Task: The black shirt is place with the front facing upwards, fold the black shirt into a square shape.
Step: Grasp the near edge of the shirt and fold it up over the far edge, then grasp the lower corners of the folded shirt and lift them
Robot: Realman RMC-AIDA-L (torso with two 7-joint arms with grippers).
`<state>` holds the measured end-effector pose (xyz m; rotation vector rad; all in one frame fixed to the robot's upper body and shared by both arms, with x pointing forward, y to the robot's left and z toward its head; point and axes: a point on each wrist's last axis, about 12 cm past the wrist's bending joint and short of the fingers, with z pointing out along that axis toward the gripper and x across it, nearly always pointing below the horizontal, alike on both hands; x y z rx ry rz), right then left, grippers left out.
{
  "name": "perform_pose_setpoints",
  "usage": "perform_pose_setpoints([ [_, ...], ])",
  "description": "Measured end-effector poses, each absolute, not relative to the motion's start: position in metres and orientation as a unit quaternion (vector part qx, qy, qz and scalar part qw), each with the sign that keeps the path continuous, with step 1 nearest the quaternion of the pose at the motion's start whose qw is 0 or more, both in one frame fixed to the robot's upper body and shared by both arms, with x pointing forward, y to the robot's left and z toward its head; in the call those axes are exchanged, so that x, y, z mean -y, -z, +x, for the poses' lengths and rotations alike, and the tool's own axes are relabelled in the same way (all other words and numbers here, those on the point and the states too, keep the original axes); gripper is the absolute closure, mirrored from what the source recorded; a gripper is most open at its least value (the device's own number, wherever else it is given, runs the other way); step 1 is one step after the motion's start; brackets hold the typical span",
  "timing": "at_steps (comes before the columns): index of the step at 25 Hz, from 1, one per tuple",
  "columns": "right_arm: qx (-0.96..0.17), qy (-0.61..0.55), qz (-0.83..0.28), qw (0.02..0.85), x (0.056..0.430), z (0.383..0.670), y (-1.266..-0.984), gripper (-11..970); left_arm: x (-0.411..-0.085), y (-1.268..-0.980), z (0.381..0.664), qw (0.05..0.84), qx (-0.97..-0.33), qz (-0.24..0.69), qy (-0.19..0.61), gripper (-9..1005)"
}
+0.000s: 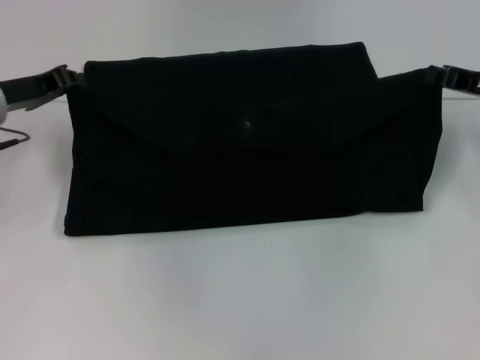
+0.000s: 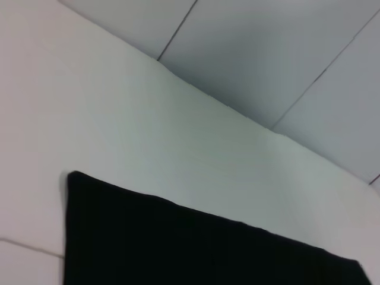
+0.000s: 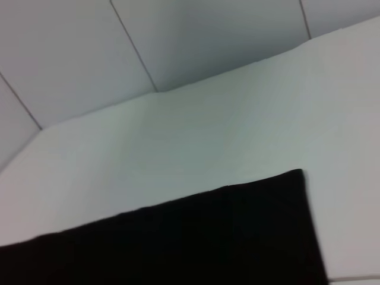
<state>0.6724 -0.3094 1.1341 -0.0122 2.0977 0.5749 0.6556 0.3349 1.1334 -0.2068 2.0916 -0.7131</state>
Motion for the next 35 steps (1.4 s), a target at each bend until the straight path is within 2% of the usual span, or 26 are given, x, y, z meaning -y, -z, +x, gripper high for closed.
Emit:
perform_pose_setpoints([
  [7,-0.864,-0.185,-0.029,0.468,0.290,0.680,-1.126,939,-0.322,-1.127,0.663,0.453,-0.851,-0.082,0.253,973],
  [17,-0.860,-0.174,-0.037,0.479,0.284,0.683,-1.128,939,-0.300,-1.117,0.667,0.467,-0.853,-0.067,0.225,972],
  [22,-0.858,-0.183,-0.024,0.479,0.288,0.680,-1.126,765,-0.299,-1.115,0.664,0.478,-0.843,-0.071,0.236,967],
  [28,-0.842,-0.245,-0.018,0.480,0.297,0.669,-1.129,525,-0.309,-1.110,0.656,0.464,-0.845,-0.086,0.253,717],
  [31,-0.828,-0.288,-0.041,0.479,0.304,0.656,-1.130,268,-0.323,-1.109,0.652,0.448,-0.845,-0.119,0.268,601],
  [35,-0.814,-0.325,-0.071,0.476,0.310,0.638,-1.127,183,-0.339,-1.105,0.645,0.422,-0.852,-0.134,0.281,471],
])
